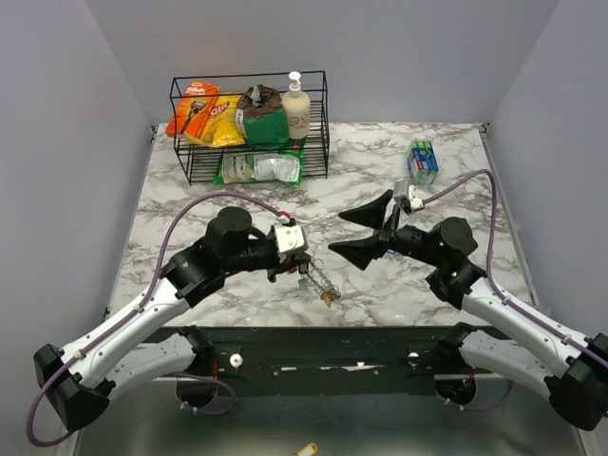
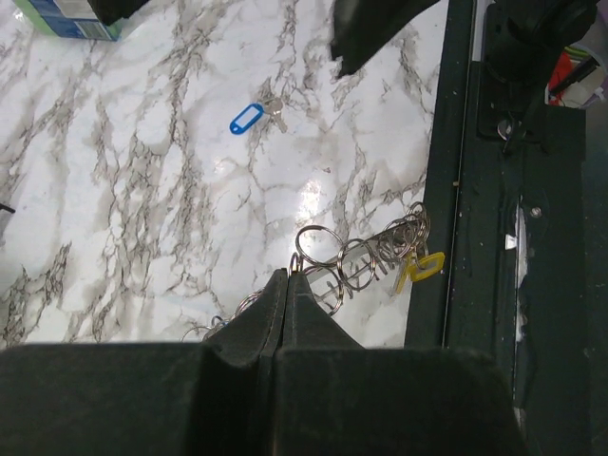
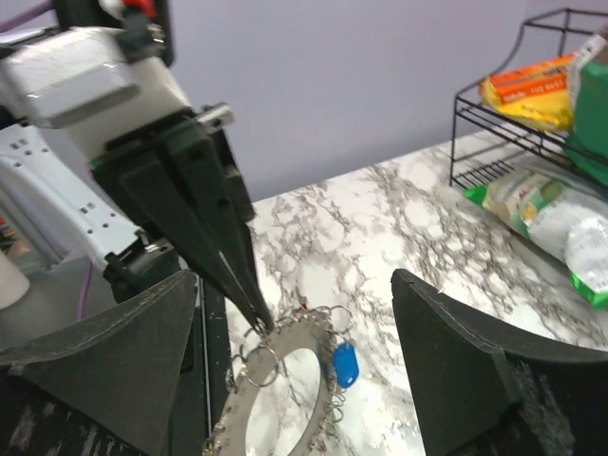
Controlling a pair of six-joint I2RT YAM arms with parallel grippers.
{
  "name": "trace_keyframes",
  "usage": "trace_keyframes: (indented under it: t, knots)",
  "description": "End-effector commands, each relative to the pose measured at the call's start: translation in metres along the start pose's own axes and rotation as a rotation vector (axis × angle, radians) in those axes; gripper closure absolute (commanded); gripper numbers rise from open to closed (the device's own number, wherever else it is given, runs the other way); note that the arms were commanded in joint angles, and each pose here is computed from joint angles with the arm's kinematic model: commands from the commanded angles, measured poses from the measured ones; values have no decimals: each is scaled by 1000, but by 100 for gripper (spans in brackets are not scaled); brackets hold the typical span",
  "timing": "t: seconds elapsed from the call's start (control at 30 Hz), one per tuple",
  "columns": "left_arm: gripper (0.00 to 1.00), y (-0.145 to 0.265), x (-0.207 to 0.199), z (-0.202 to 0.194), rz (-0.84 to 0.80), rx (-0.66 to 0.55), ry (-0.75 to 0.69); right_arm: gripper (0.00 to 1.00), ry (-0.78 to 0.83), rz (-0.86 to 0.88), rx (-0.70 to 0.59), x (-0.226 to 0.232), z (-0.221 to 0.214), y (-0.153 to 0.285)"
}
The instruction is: Put the keys on the keyring
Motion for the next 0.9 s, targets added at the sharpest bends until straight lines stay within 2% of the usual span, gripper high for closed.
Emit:
trace_keyframes:
  t: [0.0,0.2,0.33,0.47,0.63,0.87]
  knots:
    - [100,3,3,22,41,-152,-62,8,-88,-174,67,-24,-20,11]
    - [100,3,4,23,71,-223,-36,7,-222,-367,169,-55,-51,38]
    - [100,6,2,26,79,-263,-17,1,-304,-709,341,-86,-82,71]
    - [100,12,0,30,83,-269,-12,0,-399,-926,495,-103,-107,97]
    - [100,21,-1,27,108,-220,-22,1,-535,-1075,639,-110,-136,118]
    - [100,29,-7,21,110,-256,-56,5,-516,-1238,772,-118,-148,142]
Point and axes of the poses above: each gripper's point midway between its finger pads, its own y axis back along the fingers, its own x axis along the line the jaws close on, z = x × y, the point moved 6 cm from there along y, back along the fingers, and after that the axes turned 6 degrees about y, right-handed, at the moved point
